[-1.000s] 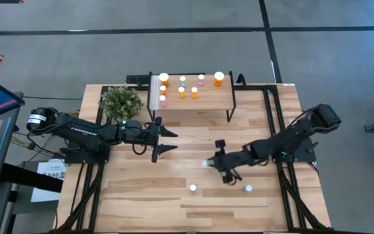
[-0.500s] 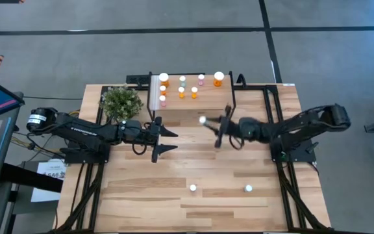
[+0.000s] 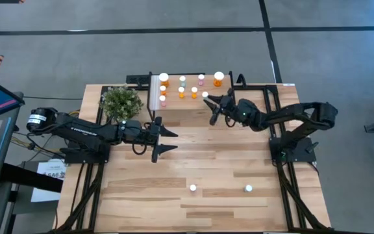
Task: Pick and place medicine bottles onto shelf by color
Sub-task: Put the small left blue pill bottle on the shelf
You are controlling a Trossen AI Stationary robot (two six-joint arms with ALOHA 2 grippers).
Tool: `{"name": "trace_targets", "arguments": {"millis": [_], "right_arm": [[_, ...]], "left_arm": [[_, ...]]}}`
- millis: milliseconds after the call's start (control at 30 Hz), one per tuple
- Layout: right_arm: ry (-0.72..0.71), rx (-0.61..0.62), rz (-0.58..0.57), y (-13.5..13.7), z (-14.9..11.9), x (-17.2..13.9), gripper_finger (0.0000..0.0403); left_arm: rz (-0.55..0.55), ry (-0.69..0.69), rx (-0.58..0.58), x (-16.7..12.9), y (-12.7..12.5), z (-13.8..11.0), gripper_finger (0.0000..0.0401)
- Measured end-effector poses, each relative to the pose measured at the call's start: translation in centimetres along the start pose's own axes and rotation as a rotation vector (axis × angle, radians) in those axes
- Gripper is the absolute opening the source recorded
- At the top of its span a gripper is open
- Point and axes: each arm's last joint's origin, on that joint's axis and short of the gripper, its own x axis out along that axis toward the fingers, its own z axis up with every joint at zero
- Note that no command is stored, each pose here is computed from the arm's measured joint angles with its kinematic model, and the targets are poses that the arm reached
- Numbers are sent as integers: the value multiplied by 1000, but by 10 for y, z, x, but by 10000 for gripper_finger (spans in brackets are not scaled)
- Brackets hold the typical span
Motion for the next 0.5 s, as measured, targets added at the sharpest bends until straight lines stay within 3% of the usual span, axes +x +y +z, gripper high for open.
{"name": "trace_targets", "arguments": {"millis": [500], "right_arm": [[45, -9, -61, -12, -21, 30, 108]], "left_arm": [[-4, 21, 0, 0, 0, -2, 225]]}}
